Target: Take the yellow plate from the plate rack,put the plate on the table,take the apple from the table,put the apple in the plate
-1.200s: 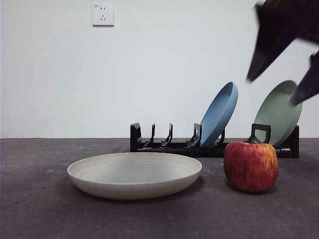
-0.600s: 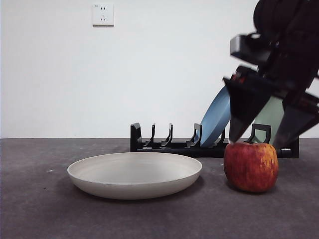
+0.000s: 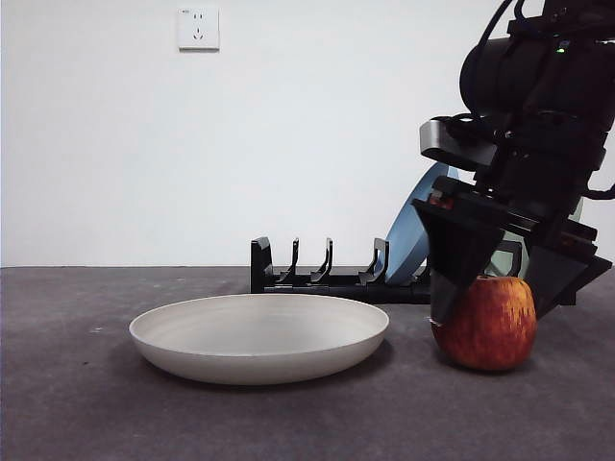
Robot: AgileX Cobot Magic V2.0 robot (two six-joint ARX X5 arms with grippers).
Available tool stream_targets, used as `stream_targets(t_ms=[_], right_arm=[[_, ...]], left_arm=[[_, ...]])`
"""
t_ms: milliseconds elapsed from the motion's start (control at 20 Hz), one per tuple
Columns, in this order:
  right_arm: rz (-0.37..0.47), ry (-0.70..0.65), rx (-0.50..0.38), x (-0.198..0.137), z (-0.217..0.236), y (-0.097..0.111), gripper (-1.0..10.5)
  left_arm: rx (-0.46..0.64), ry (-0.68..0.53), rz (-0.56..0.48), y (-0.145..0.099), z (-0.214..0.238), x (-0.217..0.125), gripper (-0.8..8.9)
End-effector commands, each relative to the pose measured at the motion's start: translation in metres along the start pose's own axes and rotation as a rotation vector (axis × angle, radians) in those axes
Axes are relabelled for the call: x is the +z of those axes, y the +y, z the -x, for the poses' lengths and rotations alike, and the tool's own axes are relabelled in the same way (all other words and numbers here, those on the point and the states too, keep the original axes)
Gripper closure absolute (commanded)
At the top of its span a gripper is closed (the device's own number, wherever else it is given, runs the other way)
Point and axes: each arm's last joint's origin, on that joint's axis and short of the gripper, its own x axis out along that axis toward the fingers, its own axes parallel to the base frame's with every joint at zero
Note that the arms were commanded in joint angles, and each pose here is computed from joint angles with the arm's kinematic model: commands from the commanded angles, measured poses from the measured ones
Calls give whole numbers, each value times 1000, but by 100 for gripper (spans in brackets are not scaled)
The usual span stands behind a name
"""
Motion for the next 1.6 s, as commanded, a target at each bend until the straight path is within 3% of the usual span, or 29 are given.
stream_targets(t_ms=[50,250,550,700,900,1200,1450,1600], right_arm=[[-19,11,2,0,-2,0,958],[-22,-14,-7,0,5,2,958],[-1,-227,-44,12,60,13,959],[47,-297,-31,27,76,28,959],[154,-383,-14,46,70,65,960],[222,-282,40,62,4,97,960],[234,-149,19,56,-49,103,959],[249,-117,16,53,-58,107,959]], left_arm=[[-1,1,9,0,-1,-1,562],[0,7,8,0,-1,-1,562],[4,23,5,0,-1,-3,562],[4,23,5,0,-1,-3,562],[4,23,2,0,-1,-3,562],[4,31,1,0,-1,-3,562],[8,53,-1,0,-1,-6,562],[8,57,-1,0,-1,-6,562]])
